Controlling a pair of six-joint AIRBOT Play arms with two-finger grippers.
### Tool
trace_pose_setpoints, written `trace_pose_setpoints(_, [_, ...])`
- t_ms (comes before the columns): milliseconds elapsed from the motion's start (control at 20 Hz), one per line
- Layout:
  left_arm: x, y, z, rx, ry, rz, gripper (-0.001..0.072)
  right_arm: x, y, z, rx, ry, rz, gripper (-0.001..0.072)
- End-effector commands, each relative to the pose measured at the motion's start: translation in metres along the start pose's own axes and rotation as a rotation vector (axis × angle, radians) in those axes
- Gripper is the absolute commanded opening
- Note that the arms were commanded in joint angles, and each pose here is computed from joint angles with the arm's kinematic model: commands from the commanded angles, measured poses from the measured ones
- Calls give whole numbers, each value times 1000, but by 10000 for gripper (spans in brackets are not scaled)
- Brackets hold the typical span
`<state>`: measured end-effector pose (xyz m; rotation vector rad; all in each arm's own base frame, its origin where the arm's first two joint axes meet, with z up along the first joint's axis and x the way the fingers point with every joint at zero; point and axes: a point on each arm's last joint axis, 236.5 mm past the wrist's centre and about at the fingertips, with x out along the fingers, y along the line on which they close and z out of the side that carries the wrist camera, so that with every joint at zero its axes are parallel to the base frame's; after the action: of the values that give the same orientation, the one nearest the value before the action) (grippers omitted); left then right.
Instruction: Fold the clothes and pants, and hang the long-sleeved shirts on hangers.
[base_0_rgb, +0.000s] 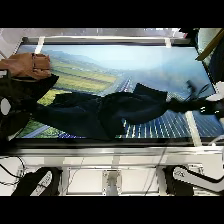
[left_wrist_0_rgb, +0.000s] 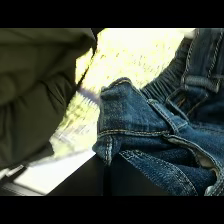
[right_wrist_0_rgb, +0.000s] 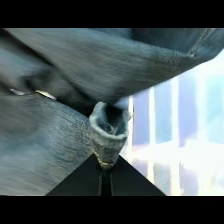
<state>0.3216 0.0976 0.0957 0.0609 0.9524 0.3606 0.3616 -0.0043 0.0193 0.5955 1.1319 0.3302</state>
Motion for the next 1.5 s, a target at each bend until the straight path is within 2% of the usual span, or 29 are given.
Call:
trace_pose_setpoints(0, [-23, 10, 27, -14, -90, 15, 19, -133, 14, 45, -139, -216, -209, 22])
trace_pose_setpoints(100, [-35, 14, 38, -22, -132, 17, 20, -212, -1, 54, -152, -355, -458, 22])
trace_pose_setpoints(200, [-36, 14, 34, -26, -120, 15, 19, -261, -8, 53, -128, -464, -600, 22])
trace_pose_setpoints(300, [-29, 12, 21, -28, -73, 14, 19, -258, -16, 43, -89, -432, -606, 22])
trace_pose_setpoints(450, [-3, 10, -34, -49, 95, 36, 19, -219, -46, 17, -6, -305, -575, 22])
trace_pose_setpoints(700, [38, 1, -128, 6, 327, 50, 19, -181, -103, -53, 103, -48, -657, 22])
trace_pose_setpoints(900, [42, 0, -141, 10, 356, 54, 19, -182, -126, -72, 130, 26, -730, 22])
trace_pose_setpoints(1150, [48, -2, -163, -3, 404, 62, 19, -135, -157, -108, 219, 185, -674, 22])
trace_pose_setpoints(1300, [54, -3, -196, 7, 476, 70, 20, -117, -174, -109, 296, 173, -671, 22])
trace_pose_setpoints(1450, [55, -3, -200, 9, 483, 70, 20, -115, -185, -93, 323, 92, -695, 23])
